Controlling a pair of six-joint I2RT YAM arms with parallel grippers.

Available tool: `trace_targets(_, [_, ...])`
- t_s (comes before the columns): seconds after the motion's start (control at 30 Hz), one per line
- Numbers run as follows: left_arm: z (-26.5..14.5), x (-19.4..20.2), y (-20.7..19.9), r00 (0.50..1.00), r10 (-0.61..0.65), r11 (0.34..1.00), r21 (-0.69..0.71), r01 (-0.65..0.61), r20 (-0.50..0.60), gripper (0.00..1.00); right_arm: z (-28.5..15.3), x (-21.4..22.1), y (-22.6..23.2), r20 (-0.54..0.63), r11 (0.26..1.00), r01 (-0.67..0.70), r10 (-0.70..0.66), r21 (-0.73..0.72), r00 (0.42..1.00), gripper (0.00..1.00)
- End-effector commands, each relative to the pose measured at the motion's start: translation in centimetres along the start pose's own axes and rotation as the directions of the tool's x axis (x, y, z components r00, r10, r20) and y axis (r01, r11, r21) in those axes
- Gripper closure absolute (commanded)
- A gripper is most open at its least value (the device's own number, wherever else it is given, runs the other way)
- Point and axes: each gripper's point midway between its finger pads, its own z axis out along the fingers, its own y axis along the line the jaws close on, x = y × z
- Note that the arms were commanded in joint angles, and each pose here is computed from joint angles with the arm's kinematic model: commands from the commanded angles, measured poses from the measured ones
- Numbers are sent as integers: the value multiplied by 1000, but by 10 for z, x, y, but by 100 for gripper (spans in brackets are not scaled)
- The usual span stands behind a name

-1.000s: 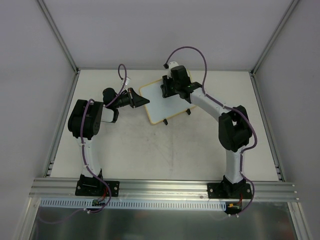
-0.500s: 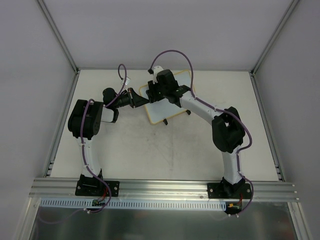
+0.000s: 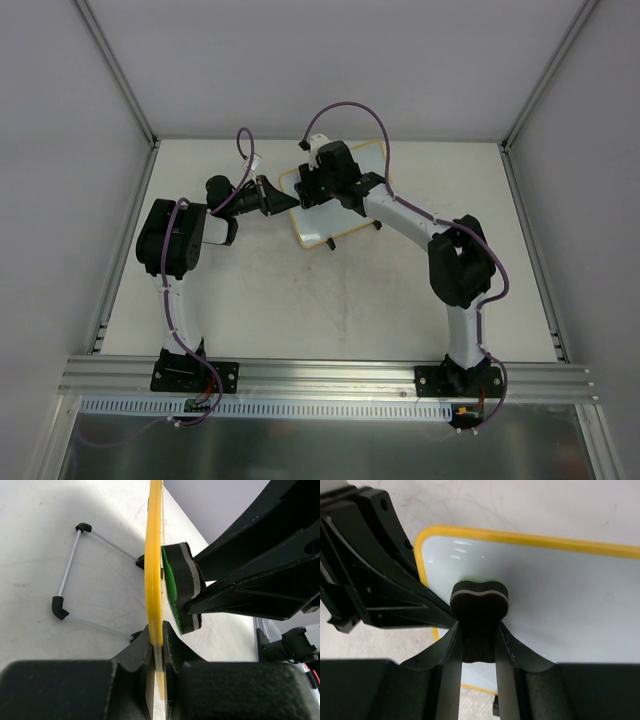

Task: Erase the whiteboard

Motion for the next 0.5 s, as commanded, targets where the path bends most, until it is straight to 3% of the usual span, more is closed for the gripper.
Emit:
trace_targets(0.0, [7,-17,-16,961,272,957,90,-275,45,97,-43,-33,-5,89,999,22,-24,25,996,100])
trace_targets(0.2, [6,-17,-15,963,266,959,88,-269,44,96,-91,-30,-7,125,998,-39,32,54,992,100])
trace_targets(0.47, [4,-19,-12,968,247,964,87,-250,52,87,-124,56,-12,29,994,-84,82,68,996,100])
